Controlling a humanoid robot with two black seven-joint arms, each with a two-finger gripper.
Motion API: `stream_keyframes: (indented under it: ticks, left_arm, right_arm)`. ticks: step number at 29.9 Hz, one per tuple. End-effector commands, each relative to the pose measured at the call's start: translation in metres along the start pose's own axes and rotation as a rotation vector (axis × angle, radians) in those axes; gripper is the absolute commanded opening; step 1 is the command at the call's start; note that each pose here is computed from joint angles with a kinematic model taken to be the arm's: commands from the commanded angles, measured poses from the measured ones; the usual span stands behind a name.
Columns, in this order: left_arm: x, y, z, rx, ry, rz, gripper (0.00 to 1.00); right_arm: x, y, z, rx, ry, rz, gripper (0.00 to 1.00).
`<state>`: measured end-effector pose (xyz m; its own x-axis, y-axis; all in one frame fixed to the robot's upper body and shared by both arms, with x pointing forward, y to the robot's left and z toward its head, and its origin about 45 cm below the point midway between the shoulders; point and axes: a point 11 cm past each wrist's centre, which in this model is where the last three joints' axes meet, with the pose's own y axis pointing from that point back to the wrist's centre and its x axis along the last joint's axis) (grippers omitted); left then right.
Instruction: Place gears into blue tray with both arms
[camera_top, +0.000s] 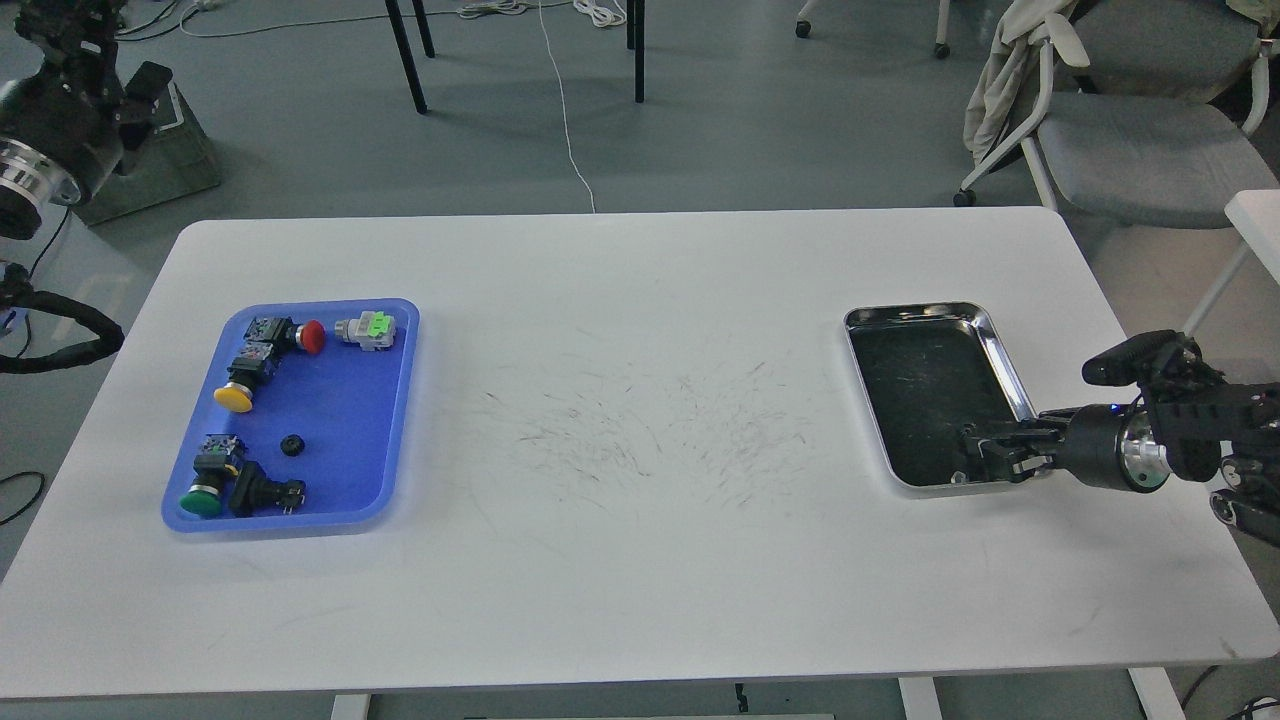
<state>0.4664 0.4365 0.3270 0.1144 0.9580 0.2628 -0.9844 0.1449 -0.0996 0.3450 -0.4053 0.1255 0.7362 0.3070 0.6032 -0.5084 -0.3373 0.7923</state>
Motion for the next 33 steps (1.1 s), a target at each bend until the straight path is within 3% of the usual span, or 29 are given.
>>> stream_keyframes:
  ticks: [1,12,16,18,21,26,33]
  left_arm:
    - [0.0,0.0,0.001,-0.002,0.001,0.001,0.97]
    - [0.001,0.0,0.001,-0.003,0.004,0.004,0.97]
    - [0.001,0.0,0.001,-0.004,0.005,0.004,0.97]
    - [0.001,0.0,0.001,-0.004,0.005,0.004,0.97]
    - [0.001,0.0,0.001,-0.004,0.005,0.004,0.97]
    - [-0.001,-0.001,0.001,-0.004,0.006,0.001,0.97]
    - [0.0,-0.001,0.002,-0.005,0.003,0.002,0.97]
  right_arm:
    - [0.001,0.001,0.002,-0.006,0.001,0.001,0.52]
    - [0.009,-0.011,-0.004,-0.004,0.012,0.016,0.52]
    - [0.006,-0.012,-0.007,0.009,0.009,0.008,0.4]
    - [0.005,-0.014,-0.009,0.016,0.013,0.001,0.28]
    - [0.003,-0.014,-0.01,0.021,0.014,-0.011,0.17]
    - [0.004,-0.012,-0.008,0.016,0.013,-0.014,0.03]
    - [0.02,-0.009,-0.006,0.011,0.024,0.015,0.01]
